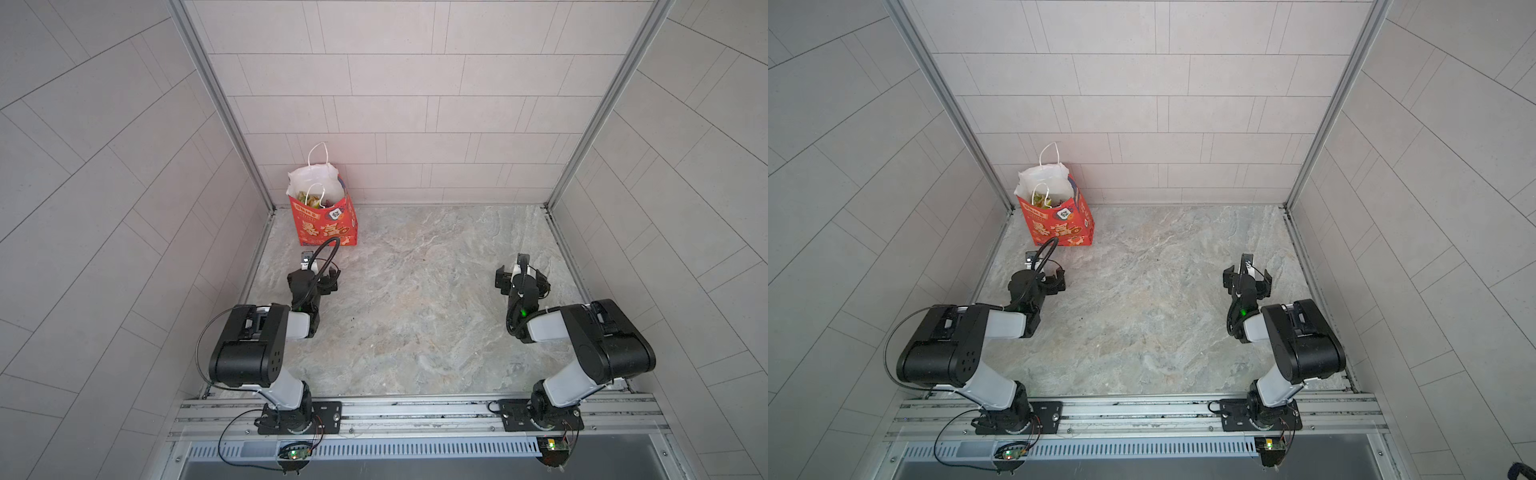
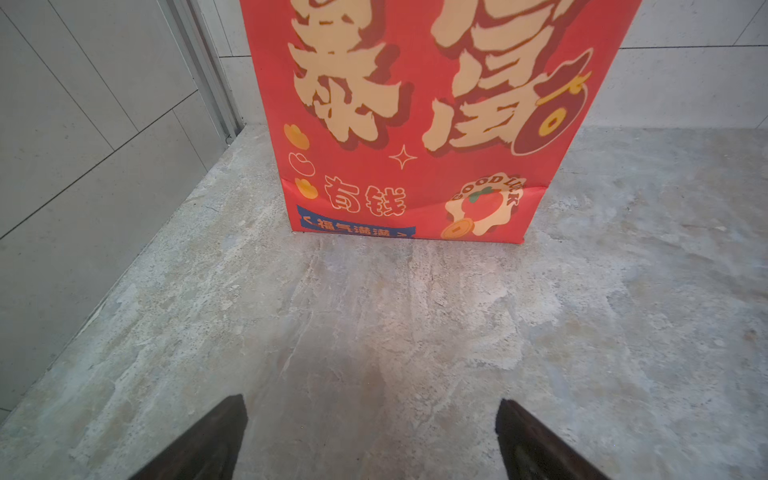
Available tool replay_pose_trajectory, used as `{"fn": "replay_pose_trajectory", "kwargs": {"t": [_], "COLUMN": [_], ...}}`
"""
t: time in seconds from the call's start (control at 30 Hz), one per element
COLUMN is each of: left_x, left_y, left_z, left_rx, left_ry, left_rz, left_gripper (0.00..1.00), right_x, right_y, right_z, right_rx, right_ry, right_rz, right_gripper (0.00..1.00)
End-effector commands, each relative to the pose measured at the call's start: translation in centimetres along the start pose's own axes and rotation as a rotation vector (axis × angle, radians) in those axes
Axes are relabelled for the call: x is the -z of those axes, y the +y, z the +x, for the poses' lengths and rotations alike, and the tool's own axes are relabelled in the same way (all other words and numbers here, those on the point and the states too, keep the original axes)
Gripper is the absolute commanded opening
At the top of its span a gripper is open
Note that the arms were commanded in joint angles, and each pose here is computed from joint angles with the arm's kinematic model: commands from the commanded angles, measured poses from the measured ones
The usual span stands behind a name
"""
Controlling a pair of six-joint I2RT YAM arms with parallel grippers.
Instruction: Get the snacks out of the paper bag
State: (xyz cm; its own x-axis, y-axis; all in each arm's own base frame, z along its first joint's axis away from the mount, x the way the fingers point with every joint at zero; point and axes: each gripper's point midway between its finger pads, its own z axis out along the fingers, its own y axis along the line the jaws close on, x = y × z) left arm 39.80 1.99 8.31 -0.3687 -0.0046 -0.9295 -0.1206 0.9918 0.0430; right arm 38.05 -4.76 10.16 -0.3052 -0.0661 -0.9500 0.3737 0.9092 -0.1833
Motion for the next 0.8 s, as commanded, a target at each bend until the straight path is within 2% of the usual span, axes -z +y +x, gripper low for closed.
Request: {"fn": "replay_pose_trajectory", "kwargs": {"t": [0.0, 0.3, 0.4, 0.77], "left_x": [-0.02, 0.07, -0.18, -0.18], "left_y": [-0.12, 0.01, -0.17, -0.15], "left_z": [-0.23, 0.01, -0.21, -0.21], "left_rx": [0.014, 0.026, 0.013, 0.012], "left_ry": [-0.014, 0.030, -0.010, -0.007], "left_rz": [0.017, 0.024, 0.033, 0.032], "left_gripper": [1.00, 1.00, 1.00, 1.00], "right_x": [0.00, -0.03, -0.01, -0.01], "right_y": [0.06, 0.07, 0.05, 0.04], "right_z": [0.42, 0.36, 0.39, 0.34], "right_rx": [0.011, 0.011, 0.010, 0.010], "right_ry": [0.009, 0.008, 0.008, 0.006], "right_rz": [0.002, 0.002, 0.003, 0.003], "right_gripper": [0.99, 0.99, 0.99, 0.99]}}
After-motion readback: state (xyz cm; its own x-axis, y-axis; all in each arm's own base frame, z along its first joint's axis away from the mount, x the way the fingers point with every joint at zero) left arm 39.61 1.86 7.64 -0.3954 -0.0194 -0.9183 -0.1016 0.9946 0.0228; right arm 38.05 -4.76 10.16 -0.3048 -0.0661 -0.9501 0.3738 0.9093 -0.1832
